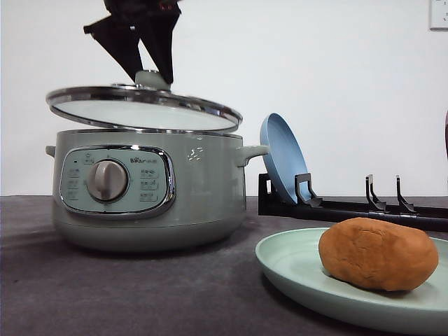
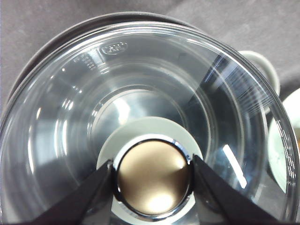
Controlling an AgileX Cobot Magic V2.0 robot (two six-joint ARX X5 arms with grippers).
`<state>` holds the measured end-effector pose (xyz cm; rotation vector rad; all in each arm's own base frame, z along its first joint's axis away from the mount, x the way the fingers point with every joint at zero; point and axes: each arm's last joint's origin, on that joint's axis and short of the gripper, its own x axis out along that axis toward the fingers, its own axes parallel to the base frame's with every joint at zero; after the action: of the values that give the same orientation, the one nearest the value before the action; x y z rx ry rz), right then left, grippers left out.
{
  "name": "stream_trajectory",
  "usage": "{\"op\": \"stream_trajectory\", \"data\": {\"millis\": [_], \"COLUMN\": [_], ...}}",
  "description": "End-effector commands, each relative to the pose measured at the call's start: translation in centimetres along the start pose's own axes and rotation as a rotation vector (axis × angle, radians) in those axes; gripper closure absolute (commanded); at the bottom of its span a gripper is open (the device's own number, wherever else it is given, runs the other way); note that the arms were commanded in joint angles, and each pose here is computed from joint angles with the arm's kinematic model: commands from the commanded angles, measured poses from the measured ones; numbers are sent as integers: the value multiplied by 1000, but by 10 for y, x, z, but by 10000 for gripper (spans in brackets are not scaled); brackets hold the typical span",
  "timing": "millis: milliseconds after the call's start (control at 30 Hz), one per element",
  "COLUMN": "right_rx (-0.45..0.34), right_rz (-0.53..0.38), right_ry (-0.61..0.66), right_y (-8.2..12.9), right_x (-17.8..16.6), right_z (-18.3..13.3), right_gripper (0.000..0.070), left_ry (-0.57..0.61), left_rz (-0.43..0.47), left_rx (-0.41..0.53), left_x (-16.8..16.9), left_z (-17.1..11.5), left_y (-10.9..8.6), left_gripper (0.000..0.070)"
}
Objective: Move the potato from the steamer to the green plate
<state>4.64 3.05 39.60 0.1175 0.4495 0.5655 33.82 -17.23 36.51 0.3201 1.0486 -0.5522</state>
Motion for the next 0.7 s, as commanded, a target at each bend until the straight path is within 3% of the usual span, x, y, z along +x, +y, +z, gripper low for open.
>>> {"op": "stream_trajectory", "data": {"millis": [0, 667], "right_rx": [8, 15], "right_rz": [7, 3], "right_ry": [-14, -16], "right_y": [1, 1], "right_x": [-2, -2], "right_z": [4, 4], "right_gripper": [6, 5], "left_ry": [-53, -65], "left_rz": [7, 23], "left_rx": [24, -5], "left_x": [-4, -2], "left_z": [7, 8], "left_y": [-1, 13], "left_gripper": [700, 700]}}
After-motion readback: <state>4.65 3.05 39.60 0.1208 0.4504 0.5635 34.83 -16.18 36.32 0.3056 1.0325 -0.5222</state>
